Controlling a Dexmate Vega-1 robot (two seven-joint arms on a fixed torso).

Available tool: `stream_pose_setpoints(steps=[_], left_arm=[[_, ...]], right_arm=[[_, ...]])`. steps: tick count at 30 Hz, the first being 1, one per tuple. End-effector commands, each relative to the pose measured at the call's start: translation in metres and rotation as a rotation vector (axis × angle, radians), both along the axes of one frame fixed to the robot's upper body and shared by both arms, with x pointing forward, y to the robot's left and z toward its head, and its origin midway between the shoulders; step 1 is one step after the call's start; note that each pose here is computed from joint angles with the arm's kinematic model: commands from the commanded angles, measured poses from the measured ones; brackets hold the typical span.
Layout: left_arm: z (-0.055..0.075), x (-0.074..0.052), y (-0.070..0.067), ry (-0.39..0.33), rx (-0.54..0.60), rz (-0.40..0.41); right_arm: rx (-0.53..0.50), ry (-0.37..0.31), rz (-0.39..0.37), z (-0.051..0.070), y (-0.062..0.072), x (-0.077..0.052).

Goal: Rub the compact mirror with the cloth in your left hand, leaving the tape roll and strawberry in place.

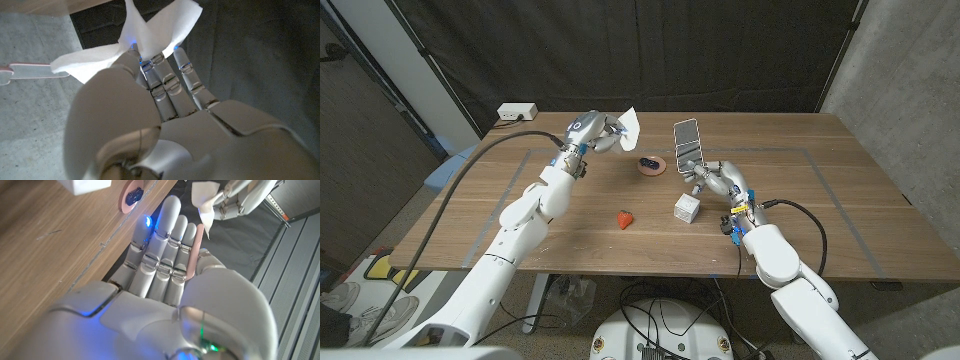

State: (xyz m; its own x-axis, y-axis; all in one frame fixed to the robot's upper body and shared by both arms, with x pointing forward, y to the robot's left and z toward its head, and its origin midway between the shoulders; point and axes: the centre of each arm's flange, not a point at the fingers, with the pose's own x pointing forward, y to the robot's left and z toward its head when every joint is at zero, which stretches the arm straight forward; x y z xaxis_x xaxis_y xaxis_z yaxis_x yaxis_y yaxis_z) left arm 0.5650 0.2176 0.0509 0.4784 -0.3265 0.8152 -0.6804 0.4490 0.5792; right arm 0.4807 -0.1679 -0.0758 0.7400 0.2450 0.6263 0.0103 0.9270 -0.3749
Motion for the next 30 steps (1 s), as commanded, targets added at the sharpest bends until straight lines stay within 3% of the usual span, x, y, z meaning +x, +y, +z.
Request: stream_pose_setpoints(steps=[1,11,22,30], left_arm=[[0.024,0.000,-0.026,-0.005,-0.073,-0.221],[0.040,0.007,-0.043,0.069,-0.133,-0.415],[0.048,0.015,-0.058,0.124,-0.148,-0.506],[0.051,0.016,-0.069,0.130,-0.141,-0.483]], right_arm=[[-0.092,-0.076,-0.057,0.007,0.012,-0.001],[-0.157,-0.132,-0.083,0.015,0.023,-0.003],[-0.217,-0.198,-0.134,0.021,0.034,-0.006],[-0.235,-0.231,-0.144,0.027,0.042,-0.005]])
